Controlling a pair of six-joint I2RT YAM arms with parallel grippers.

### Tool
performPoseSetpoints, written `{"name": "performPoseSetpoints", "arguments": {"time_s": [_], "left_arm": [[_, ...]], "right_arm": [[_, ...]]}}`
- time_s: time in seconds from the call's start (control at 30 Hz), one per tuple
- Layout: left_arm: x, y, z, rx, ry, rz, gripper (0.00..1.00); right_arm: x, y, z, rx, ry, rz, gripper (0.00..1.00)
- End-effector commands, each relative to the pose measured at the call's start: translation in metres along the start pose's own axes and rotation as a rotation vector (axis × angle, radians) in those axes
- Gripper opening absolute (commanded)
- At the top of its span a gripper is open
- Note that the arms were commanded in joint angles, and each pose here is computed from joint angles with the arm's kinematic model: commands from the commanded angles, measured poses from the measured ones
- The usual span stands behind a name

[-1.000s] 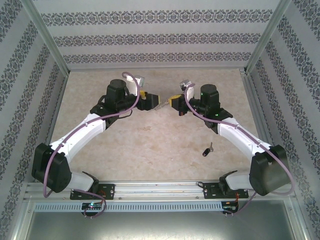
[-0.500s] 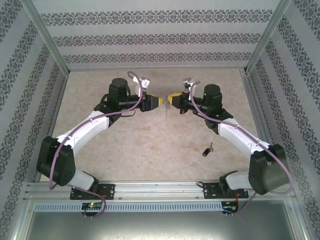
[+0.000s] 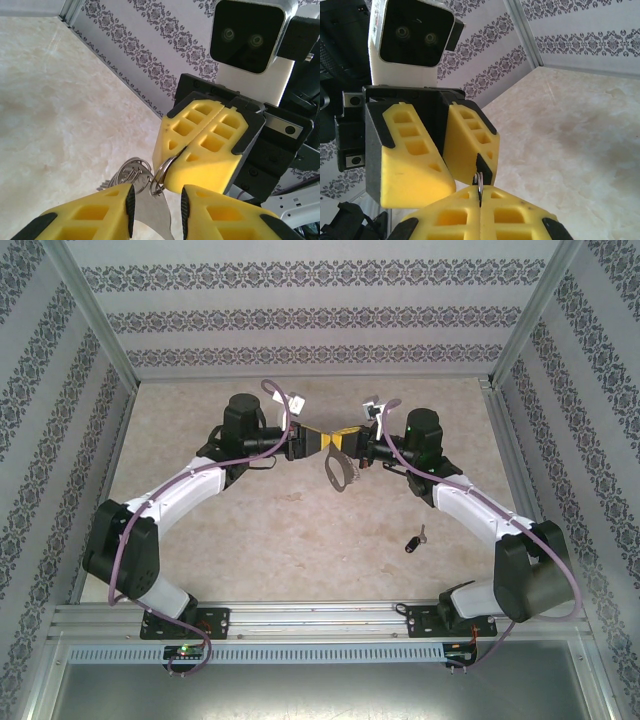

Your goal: Put the keys on the keyring

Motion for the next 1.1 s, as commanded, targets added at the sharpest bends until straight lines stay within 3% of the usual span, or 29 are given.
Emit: {"name": "performPoseSetpoints", "arguments": {"time_s": [0.0,0.7,1.07], "left_arm": [[-0.021,0.003,-0.007,0.046,-0.060,-0.068,0.32],[-0.012,-0.002,-0.002,0.116,-0.019,-0.077,0.25],[-0.006,-0.006,0.004,0.140,0.011,-0.074,0.31]], "right_arm": [[-0.007,0.002,0.004,-0.040,0.032,-0.023,0.00],[-0.005,0.008,-0.001,-0.019,0.020,-0.046,0.00],[-0.007,0.010,0.000,-0.034,0.015,-0.050,0.00]]}}
Point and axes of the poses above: each hand's point on the last joint's axis, 136 mm out from that joint toward the fingers, its own y axis back along the fingers, its own z axis along the line the jaws close on, x = y × z, the point moved 10 cm from there along y, back along the fingers, and after that the axes turned 6 degrees about -y, right-handed, at the moved point
